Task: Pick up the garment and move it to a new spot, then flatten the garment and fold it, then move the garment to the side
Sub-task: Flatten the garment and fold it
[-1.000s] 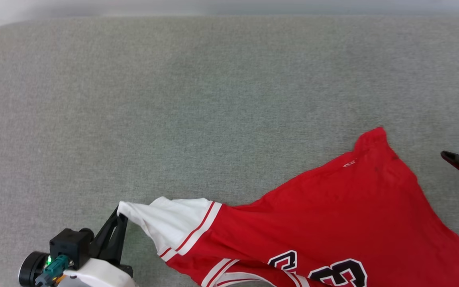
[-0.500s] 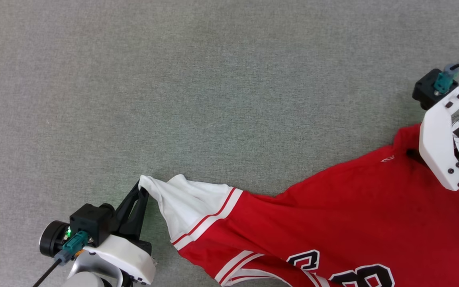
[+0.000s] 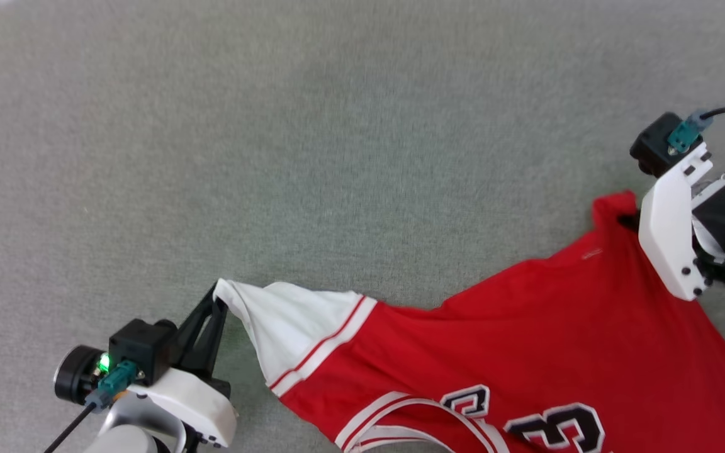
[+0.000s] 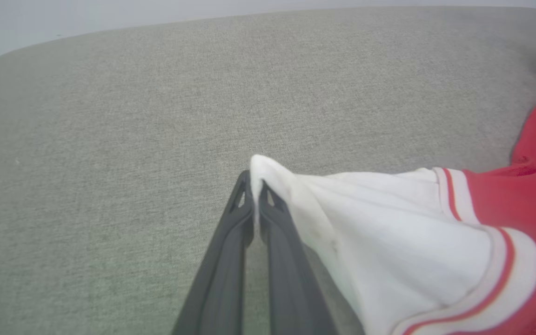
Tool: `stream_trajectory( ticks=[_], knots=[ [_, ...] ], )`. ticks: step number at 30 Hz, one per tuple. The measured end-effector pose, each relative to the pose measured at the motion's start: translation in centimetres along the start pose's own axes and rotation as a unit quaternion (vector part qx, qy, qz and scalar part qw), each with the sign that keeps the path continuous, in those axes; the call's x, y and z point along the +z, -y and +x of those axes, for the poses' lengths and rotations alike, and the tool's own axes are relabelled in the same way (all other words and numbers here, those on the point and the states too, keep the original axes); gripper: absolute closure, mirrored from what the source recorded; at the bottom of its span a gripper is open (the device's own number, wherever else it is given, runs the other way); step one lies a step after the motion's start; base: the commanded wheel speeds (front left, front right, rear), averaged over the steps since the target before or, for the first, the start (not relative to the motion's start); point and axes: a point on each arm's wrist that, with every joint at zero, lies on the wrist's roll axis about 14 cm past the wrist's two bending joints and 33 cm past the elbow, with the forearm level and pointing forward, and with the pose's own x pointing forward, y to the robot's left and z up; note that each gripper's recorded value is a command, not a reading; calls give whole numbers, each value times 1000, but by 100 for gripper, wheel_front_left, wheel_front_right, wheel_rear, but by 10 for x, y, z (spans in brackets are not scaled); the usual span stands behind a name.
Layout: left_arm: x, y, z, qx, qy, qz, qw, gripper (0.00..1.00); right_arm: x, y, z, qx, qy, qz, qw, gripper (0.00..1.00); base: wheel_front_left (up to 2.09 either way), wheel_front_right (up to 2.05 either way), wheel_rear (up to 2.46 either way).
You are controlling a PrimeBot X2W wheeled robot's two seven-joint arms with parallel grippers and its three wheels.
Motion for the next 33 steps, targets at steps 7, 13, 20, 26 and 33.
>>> stream_trajectory(
  ticks=[7,13,20,26,33],
  knots=[
    [64,-4,-3,-14,80,54,995,100,58,7,-69,-38,148,-17,988,100,0,0,0],
    [151,6,8,-41,176,108,978,100,99,21,-136,-81,271,-20,959,100,0,0,0],
    [251,23,34,-67,268,173,945,100,141,52,-177,-131,374,-21,918,100,0,0,0],
    [329,37,62,-79,333,220,913,100,188,93,-204,-184,449,-20,874,100,0,0,0],
    [401,50,101,-79,389,261,880,100,249,132,-225,-233,510,-26,828,100,0,0,0]
  ],
)
